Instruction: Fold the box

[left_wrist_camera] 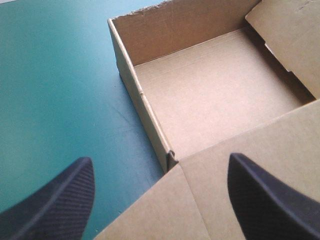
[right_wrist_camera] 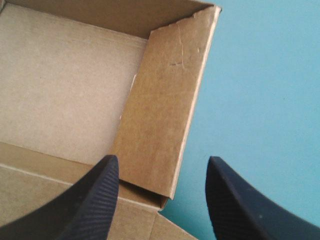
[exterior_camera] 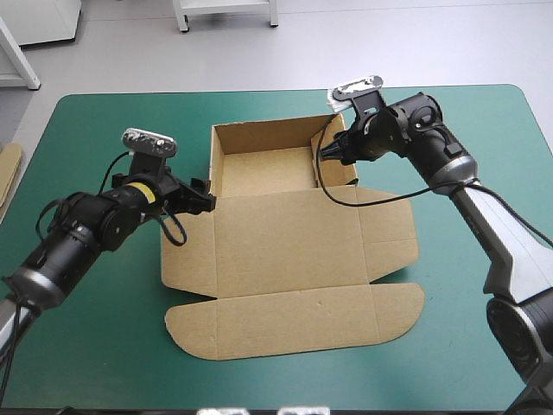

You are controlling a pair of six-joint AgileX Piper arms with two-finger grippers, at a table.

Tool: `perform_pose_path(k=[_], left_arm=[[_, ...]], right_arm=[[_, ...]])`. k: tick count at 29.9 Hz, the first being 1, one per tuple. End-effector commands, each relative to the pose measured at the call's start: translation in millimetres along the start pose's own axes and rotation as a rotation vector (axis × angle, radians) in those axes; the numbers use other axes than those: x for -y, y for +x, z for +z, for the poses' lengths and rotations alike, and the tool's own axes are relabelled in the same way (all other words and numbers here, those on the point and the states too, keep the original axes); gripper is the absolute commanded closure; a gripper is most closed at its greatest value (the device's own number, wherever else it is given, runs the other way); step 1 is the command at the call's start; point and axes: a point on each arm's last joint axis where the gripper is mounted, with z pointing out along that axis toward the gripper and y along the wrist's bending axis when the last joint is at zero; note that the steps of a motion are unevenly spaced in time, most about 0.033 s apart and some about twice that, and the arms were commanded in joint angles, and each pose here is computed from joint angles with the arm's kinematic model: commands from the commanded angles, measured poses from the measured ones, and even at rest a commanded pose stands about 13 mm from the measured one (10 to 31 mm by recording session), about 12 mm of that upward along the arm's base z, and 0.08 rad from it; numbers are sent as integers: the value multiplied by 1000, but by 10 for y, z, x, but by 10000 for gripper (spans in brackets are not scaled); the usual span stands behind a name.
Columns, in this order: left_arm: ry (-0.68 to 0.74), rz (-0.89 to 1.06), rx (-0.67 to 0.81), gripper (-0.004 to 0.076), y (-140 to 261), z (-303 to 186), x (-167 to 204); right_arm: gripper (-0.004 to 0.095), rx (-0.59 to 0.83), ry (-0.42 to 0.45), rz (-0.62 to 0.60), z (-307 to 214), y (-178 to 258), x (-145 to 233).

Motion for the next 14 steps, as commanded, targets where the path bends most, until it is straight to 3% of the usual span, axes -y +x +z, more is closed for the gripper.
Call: perform_pose_path(k=[1, 7, 14], left_arm=[[15, -4, 211, 185, -3, -346, 9], [13, 8, 287, 185, 231, -591, -7], [-38, 27, 194, 185, 420, -613, -56]], right_arm=[[418, 147, -31, 23, -306, -79, -5], [418, 221, -27, 32, -308, -149, 40], [416, 142, -4, 111, -152, -196, 278]])
